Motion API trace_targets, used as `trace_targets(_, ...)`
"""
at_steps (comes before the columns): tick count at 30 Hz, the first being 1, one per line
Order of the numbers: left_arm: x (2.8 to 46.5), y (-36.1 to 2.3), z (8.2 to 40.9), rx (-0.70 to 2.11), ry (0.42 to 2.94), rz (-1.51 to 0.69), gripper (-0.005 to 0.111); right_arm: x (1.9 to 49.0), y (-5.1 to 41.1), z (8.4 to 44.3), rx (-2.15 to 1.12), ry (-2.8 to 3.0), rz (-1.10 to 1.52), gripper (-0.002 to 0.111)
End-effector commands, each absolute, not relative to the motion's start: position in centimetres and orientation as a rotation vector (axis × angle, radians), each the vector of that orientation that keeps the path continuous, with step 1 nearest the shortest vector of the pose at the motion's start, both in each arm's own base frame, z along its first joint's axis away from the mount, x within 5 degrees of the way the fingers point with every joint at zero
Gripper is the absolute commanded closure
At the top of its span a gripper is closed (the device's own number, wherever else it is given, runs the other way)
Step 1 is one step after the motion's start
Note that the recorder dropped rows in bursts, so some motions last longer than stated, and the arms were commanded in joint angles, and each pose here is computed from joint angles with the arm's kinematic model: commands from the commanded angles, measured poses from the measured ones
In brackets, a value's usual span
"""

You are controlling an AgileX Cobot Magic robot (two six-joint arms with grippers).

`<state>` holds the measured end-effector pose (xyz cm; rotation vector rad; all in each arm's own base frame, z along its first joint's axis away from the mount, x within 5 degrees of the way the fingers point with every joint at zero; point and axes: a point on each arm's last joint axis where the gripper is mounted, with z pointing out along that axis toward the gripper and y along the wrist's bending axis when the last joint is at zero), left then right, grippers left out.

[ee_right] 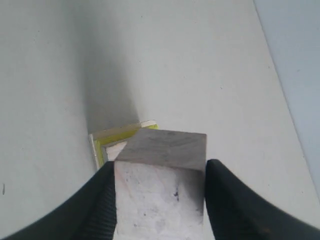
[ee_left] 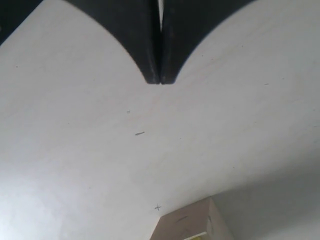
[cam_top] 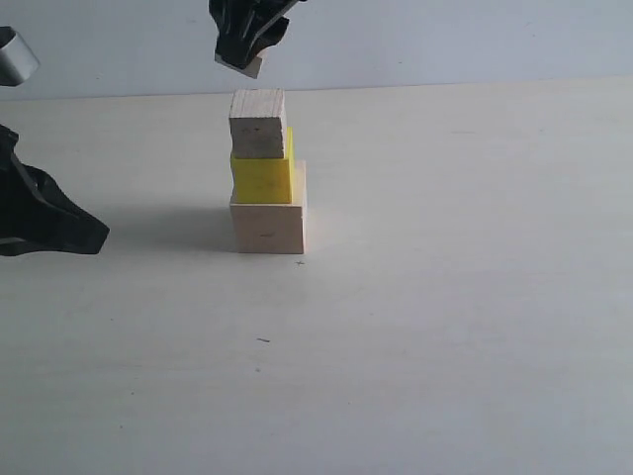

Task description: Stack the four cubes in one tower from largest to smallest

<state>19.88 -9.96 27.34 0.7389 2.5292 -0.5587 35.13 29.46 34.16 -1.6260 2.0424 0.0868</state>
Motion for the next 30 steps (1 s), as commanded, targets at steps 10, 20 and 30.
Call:
trace_targets(10,19.9,-9.9,27.2,0.743,2.528,-0.546,0.107,37.4,26.0,35.3,-1.458,2.111,0.232,0.108)
trace_targets(20,20.1,-9.9,27.3,0.737,2.517,-0.537,0.107,40.2,21.3,36.2,-1.138,2.2,0.602,0.108)
trace_targets(30,20.1,-9.9,27.3,0.737,2.513,-0.529,0.107,40.7,20.0,36.3,-0.943,2.225,0.907,0.108)
